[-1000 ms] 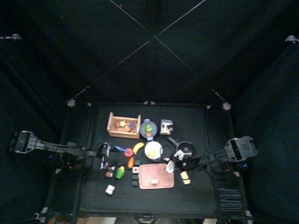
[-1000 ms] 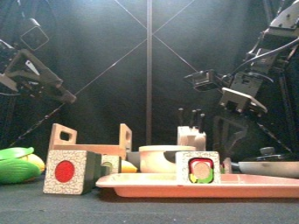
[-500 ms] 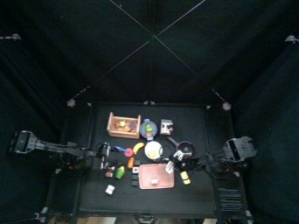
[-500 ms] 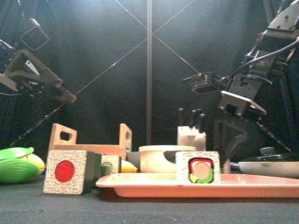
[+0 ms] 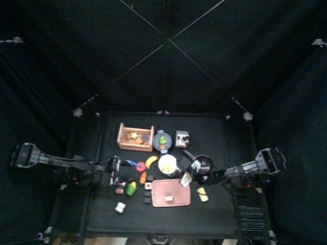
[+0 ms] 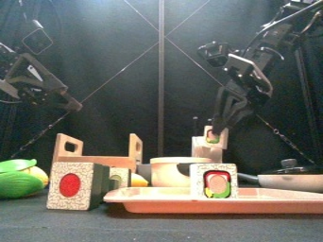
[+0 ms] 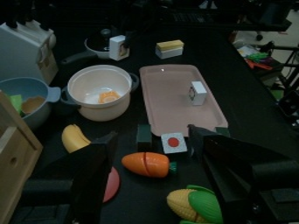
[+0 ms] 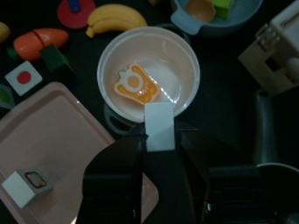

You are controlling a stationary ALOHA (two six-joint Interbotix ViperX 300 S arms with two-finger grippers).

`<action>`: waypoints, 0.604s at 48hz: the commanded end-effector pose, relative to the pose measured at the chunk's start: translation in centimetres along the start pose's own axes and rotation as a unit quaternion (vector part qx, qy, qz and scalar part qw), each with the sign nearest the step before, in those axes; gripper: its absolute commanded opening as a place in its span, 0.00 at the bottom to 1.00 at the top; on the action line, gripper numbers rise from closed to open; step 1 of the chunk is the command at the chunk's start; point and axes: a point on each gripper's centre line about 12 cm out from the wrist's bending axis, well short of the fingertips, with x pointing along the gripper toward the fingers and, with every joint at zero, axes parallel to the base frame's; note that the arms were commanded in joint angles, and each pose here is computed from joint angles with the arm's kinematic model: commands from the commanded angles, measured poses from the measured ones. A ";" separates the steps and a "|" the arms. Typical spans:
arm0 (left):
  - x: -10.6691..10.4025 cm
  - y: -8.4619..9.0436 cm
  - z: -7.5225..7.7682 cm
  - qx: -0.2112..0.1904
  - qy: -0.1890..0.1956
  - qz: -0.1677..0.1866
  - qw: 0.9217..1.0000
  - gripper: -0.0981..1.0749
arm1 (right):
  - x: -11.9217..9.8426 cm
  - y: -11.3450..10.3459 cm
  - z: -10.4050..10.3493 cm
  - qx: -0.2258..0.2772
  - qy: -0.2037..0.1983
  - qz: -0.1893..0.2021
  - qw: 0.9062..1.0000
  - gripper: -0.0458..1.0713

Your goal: Place sushi piece in pot

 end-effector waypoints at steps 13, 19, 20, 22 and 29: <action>0.1 0.0 0.4 0.000 -0.005 -0.001 1.000 0.92 | 4.2 0.0 2.6 -0.004 -0.013 0.003 1.000 0.58; 0.1 0.0 0.4 0.000 -0.005 -0.001 1.000 0.92 | 5.4 0.1 2.0 -0.012 -0.002 0.002 1.000 0.59; 0.1 0.0 0.4 0.000 -0.005 -0.001 1.000 0.92 | 5.5 0.2 2.0 -0.011 -0.001 0.004 1.000 0.60; 0.1 -0.1 0.4 0.001 -0.005 -0.002 1.000 0.92 | 5.8 0.3 2.0 -0.011 0.001 0.005 1.000 0.61; 0.1 0.0 0.4 0.000 -0.005 -0.001 1.000 0.92 | 6.4 0.5 1.6 -0.014 0.008 0.004 1.000 0.67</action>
